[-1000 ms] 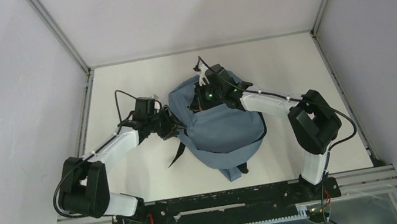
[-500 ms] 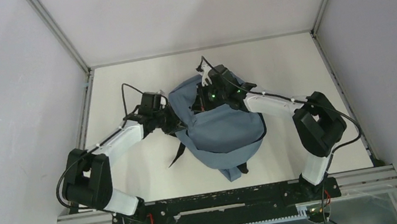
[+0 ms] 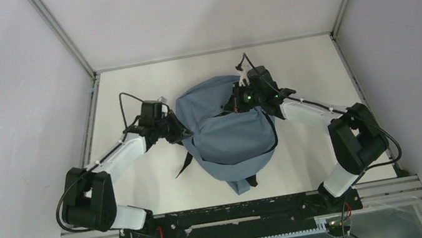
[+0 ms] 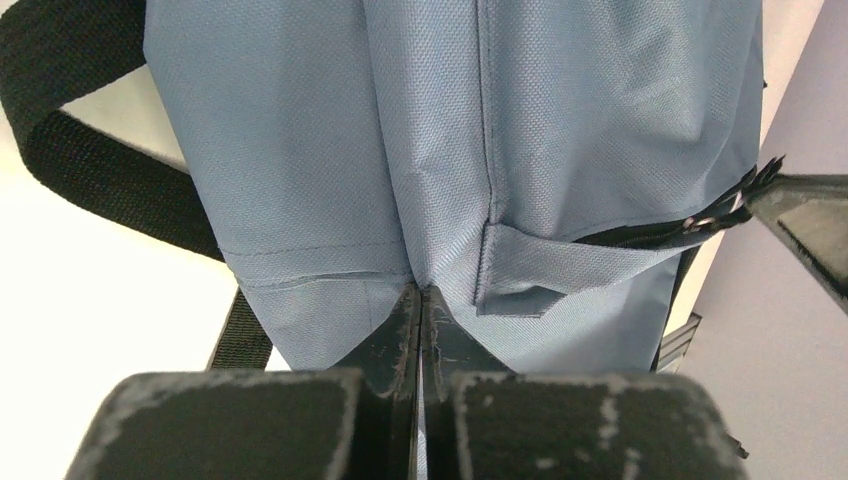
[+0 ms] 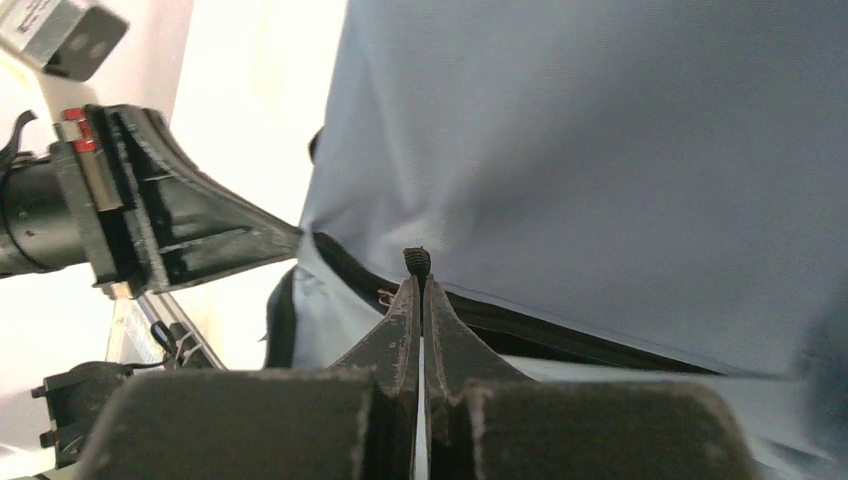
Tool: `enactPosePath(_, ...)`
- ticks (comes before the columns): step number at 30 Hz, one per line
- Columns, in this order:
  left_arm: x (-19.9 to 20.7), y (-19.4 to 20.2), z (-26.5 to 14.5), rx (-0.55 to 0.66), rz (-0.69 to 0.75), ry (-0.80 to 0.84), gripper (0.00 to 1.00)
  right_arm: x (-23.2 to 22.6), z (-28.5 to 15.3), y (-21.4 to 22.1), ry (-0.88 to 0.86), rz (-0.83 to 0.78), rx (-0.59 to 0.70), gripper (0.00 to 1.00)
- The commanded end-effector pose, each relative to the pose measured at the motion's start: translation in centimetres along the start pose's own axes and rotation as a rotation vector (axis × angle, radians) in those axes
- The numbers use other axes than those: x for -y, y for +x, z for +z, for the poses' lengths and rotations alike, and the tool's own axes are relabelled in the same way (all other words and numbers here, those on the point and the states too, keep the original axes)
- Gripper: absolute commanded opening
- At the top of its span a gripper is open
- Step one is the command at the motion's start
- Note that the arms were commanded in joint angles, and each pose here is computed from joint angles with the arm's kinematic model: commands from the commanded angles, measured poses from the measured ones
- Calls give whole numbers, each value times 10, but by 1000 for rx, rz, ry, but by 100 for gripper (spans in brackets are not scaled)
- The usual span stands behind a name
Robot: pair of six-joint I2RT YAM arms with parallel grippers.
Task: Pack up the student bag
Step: Zip the student bag at the center of the board.
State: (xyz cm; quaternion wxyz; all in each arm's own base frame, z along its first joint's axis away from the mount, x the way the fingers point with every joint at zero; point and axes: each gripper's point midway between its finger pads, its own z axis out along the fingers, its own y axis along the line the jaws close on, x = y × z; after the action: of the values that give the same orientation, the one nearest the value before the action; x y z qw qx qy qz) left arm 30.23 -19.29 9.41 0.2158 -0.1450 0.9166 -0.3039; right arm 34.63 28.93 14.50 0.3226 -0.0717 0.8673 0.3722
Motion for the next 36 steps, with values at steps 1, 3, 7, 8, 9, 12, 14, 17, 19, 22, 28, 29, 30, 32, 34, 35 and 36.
enactPosePath(1, -16, -4, -13, 48, 6, -18, 0, 6, -20, -36, -16, 12, 126, 0)
enactPosePath(3, -21, -2, -14, 45, 8, -25, 0, 16, -25, -39, -1, 25, 137, 0)
enactPosePath(7, -29, 7, -17, 30, 6, -34, 0, 40, -35, -43, 36, 53, 154, 0)
enactPosePath(8, -30, 8, -18, 31, 5, -35, 0, 47, -37, -43, 46, 62, 156, 0)
enactPosePath(9, -32, 10, -19, 30, 4, -37, 0, 54, -39, -43, 59, 69, 160, 0)
enactPosePath(12, -37, 12, -22, 35, -2, -44, 0, 78, -44, -40, 101, 99, 161, 0)
enactPosePath(14, -39, 12, -25, 40, -5, -45, 0, 95, -48, -38, 134, 122, 169, 0)
enactPosePath(17, -40, 11, -28, 47, -3, -43, 0, 114, -53, -34, 170, 149, 172, 0)
enactPosePath(19, -38, 13, -29, 36, 7, -33, 0, 122, -53, -31, 181, 166, 167, 0)
enactPosePath(22, -36, 17, -27, 17, 7, -18, 0, 123, -51, -32, 176, 168, 168, 0)
enactPosePath(28, -17, 25, -20, -10, 42, 28, 0, 133, -52, -46, 193, 175, 209, 0)
enactPosePath(29, -10, 28, -17, -22, 58, 36, 0, 137, -54, -49, 201, 183, 217, 0)
enactPosePath(30, -2, 31, -14, -34, 77, 46, 0, 143, -56, -53, 213, 192, 226, 0)
enactPosePath(32, 15, 35, -7, -56, 102, 69, 0, 157, -61, -59, 238, 211, 243, 0)
enactPosePath(34, 31, 39, 1, -73, 111, 98, 0, 174, -68, -67, 271, 227, 263, 0)
enactPosePath(35, 41, 38, 4, -77, 113, 118, 0, 186, -72, -69, 295, 243, 264, 0)
enactPosePath(36, 50, 40, 7, -86, 115, 137, 0, 196, -75, -71, 312, 259, 267, 0)
